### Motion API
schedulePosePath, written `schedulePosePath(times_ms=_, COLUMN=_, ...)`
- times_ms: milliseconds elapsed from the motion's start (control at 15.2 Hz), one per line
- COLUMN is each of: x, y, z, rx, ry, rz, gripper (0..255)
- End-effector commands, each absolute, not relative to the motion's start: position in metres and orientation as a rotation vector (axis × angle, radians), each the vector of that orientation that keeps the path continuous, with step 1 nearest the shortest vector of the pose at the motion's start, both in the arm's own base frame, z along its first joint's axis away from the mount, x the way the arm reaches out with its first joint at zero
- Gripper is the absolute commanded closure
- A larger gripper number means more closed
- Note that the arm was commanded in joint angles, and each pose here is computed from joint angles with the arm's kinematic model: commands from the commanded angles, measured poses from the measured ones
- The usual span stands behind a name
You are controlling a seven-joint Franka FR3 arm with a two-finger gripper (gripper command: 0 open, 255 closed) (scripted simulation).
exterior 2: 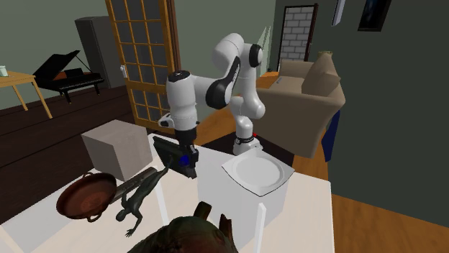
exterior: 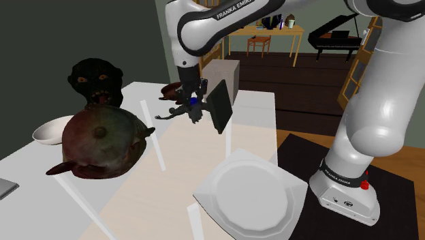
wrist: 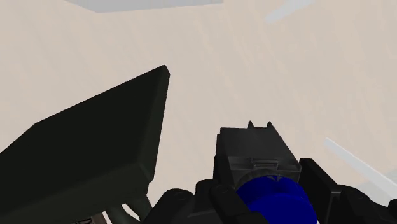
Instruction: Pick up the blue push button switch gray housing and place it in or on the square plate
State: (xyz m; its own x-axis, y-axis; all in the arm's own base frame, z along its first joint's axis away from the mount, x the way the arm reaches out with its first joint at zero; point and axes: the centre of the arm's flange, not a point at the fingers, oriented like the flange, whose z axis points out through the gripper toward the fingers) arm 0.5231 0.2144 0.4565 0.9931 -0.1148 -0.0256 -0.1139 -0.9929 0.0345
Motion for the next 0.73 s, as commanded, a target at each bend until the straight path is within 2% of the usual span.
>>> schedulePosePath(times_ms=0, x=0.497, y=0.223, z=0.458, rx=3.103, ry=-0.179, rz=-0.042, gripper=255)
schedulePosePath(times_ms=660, x=0.369, y=0.256, z=0.467, rx=3.103, ry=-0.179, rz=-0.042, gripper=255)
